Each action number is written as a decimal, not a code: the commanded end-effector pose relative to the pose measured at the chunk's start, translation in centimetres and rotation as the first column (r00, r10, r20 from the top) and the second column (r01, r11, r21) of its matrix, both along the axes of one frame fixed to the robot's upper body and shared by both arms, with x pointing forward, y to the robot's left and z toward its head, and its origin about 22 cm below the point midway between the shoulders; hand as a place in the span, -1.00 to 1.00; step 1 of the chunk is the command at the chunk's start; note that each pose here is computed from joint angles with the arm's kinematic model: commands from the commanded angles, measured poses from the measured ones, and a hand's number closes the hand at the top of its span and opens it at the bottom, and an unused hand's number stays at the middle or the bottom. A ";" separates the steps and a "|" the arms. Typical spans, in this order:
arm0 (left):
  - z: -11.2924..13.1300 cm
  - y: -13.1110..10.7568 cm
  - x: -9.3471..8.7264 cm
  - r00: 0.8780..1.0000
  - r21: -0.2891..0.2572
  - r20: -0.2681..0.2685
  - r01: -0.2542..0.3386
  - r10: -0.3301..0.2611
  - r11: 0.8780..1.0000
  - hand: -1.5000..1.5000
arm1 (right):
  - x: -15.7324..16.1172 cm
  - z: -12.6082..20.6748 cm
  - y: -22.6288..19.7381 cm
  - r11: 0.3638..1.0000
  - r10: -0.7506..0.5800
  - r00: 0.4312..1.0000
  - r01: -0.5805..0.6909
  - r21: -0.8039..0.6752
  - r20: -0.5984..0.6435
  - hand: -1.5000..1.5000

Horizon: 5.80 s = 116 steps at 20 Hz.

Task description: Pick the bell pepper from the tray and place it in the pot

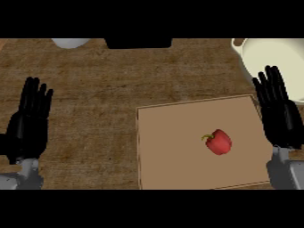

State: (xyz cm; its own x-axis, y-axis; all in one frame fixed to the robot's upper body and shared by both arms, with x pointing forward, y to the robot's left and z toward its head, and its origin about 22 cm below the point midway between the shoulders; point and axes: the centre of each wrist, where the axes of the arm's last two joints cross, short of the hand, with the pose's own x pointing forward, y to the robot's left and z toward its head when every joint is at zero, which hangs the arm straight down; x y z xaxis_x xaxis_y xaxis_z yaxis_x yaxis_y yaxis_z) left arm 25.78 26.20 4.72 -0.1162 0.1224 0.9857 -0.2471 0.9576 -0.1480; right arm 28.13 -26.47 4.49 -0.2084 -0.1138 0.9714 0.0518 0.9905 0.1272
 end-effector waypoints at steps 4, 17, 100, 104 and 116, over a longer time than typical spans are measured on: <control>1.8 1.1 1.0 0.998 0.166 0.017 0.062 -0.066 0.984 0.00 | 3.5 6.3 2.4 0.836 0.510 0.841 -0.437 -0.331 0.179 1.00; 3.9 0.8 3.3 0.992 0.214 -0.066 0.116 -0.104 0.970 0.00 | 7.9 7.8 -2.1 0.446 0.888 0.360 -0.520 -0.729 0.286 -1.00; 2.4 2.6 1.2 0.996 0.228 -0.093 0.028 -0.007 0.973 0.00 | -9.1 -0.7 -11.1 -0.195 0.743 0.523 -0.429 -0.882 -0.418 1.00; 3.8 4.1 0.4 0.995 0.210 -0.098 0.024 -0.004 0.977 0.00 | -9.4 2.0 -12.7 0.126 0.725 0.668 -0.366 -0.922 -0.166 1.00; 4.0 2.0 3.4 0.996 0.212 -0.075 0.066 -0.051 0.975 0.00 | -8.8 12.4 -19.2 0.571 0.406 0.887 -0.059 -0.819 0.219 1.00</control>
